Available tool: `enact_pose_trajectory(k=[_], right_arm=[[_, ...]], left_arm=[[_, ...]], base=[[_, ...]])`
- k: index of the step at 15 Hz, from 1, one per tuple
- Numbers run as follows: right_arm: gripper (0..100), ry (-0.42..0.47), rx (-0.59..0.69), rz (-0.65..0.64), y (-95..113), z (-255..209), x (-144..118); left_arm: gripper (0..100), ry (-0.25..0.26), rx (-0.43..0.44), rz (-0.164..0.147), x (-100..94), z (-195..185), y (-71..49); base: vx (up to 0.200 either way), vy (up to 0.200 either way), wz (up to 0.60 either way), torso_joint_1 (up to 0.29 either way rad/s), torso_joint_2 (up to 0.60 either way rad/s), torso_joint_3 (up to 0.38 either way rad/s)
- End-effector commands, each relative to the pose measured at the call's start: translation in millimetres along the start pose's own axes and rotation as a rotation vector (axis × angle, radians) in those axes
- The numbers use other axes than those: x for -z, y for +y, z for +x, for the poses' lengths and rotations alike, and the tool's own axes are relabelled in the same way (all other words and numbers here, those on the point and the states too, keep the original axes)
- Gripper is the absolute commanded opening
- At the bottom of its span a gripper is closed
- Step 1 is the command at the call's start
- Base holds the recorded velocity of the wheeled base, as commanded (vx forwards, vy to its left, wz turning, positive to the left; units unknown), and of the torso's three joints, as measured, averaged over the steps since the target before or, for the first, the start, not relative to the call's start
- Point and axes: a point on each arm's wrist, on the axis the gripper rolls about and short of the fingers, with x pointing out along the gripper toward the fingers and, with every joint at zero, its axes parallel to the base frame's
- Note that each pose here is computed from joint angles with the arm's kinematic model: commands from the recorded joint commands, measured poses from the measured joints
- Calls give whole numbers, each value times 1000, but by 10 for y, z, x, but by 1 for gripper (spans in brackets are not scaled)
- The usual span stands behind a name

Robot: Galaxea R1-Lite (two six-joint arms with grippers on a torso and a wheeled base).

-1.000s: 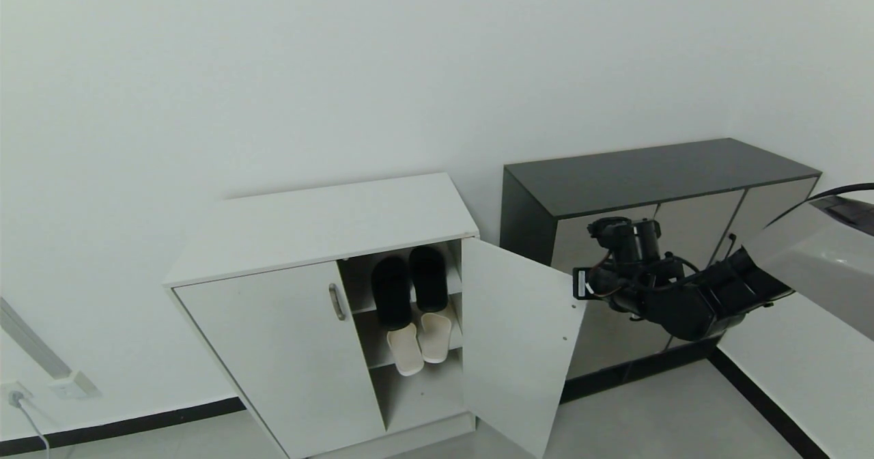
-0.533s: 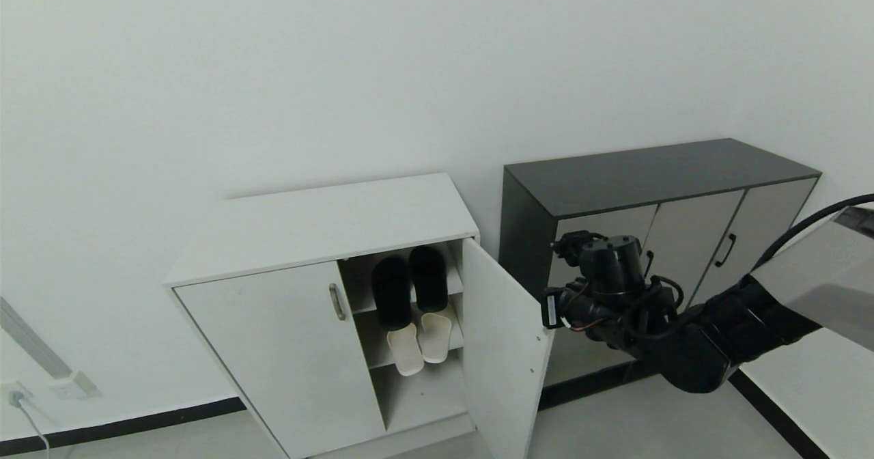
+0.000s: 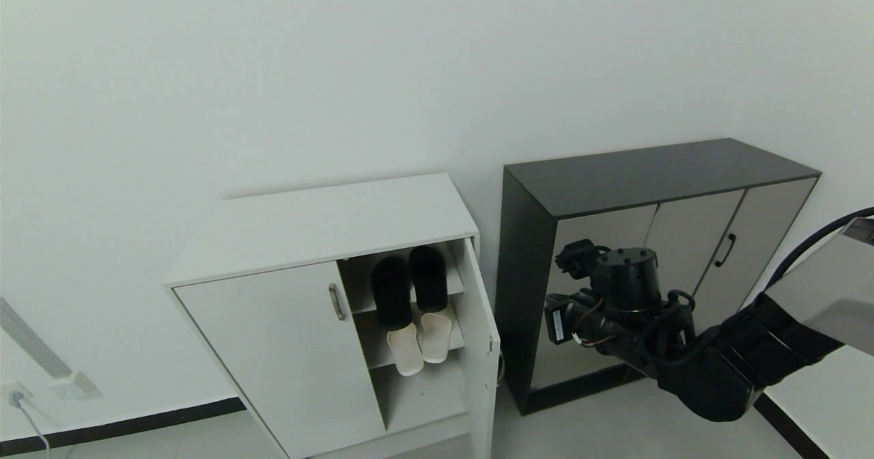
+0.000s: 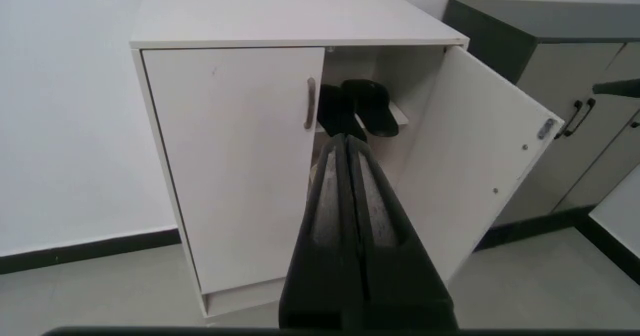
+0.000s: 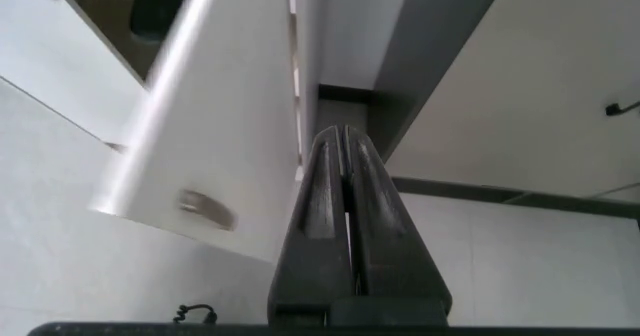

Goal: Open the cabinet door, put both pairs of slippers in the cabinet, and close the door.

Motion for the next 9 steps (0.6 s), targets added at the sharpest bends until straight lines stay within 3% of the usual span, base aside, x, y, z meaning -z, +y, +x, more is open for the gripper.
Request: enact_pose_trajectory(k=[1,4,9], right_arm=[[0,-3,-3,-1,8,-11,-5],[0,-15,-17,-15,61,-24,20],[0,-5,-31,-28,81,-34,65]], left_arm=[[0,0,-1,0,0,0,0],[0,0,-1,0,0,0,0],[0,0,-1,0,0,0,0]], base=[[0,0,0,0,0,0],[0,0,0,0,0,0],[0,0,600,3,1,1]])
